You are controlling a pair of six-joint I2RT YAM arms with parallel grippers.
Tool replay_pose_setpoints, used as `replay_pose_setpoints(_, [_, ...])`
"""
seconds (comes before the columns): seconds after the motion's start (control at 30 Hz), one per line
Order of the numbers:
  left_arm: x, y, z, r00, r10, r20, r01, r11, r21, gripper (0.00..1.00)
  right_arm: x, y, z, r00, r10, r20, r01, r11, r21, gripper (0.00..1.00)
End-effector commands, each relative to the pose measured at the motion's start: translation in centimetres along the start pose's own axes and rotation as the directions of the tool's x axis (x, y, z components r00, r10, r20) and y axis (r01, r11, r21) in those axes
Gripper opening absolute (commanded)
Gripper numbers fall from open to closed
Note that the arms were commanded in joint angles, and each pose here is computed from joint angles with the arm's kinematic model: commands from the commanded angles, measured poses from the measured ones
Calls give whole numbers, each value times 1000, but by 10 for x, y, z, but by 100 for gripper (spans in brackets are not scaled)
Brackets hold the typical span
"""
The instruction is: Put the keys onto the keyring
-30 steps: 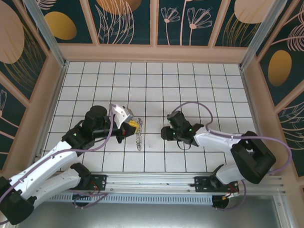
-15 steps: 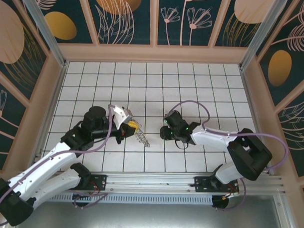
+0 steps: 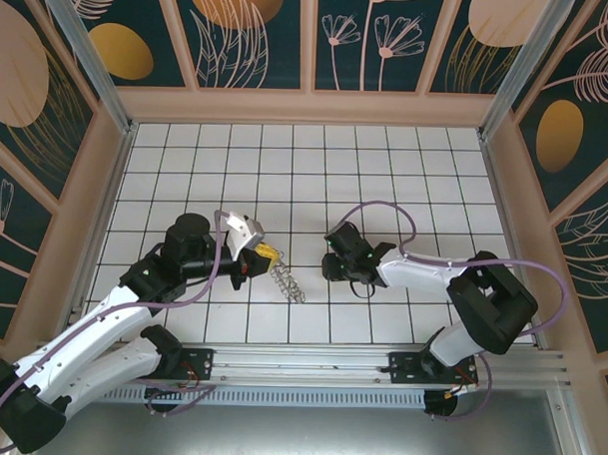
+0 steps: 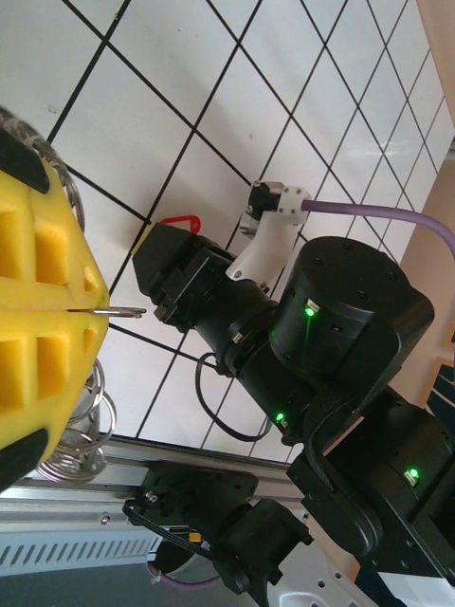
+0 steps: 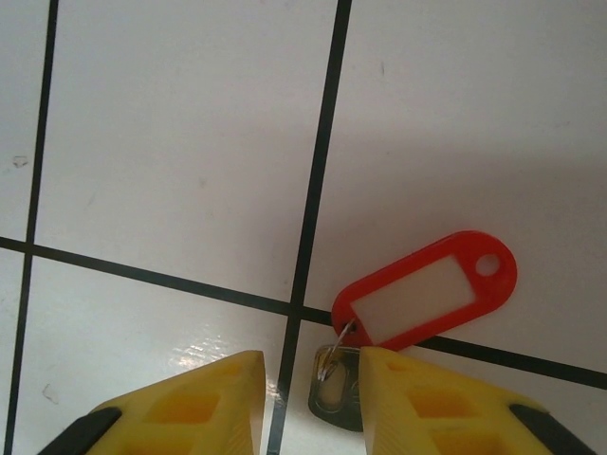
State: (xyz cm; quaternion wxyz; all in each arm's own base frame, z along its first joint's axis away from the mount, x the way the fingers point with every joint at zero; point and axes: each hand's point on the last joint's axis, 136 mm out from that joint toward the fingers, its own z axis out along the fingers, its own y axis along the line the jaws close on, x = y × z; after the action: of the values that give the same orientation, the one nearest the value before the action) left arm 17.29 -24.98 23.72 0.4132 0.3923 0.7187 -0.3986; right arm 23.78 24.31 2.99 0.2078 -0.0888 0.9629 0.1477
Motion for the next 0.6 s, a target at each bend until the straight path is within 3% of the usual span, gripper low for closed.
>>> replay_pose_setpoints(0.0, [-16,-6,-5,998,22,65,-24,999,23,0,-5,0,0,1000,7,15,-7,1000,22,31])
replay_pose_setpoints(0.57, [-15,-7,-3,998,22,59,-24,999,35,0,-8,-1,7,1000,7,20,-7,999,34,22])
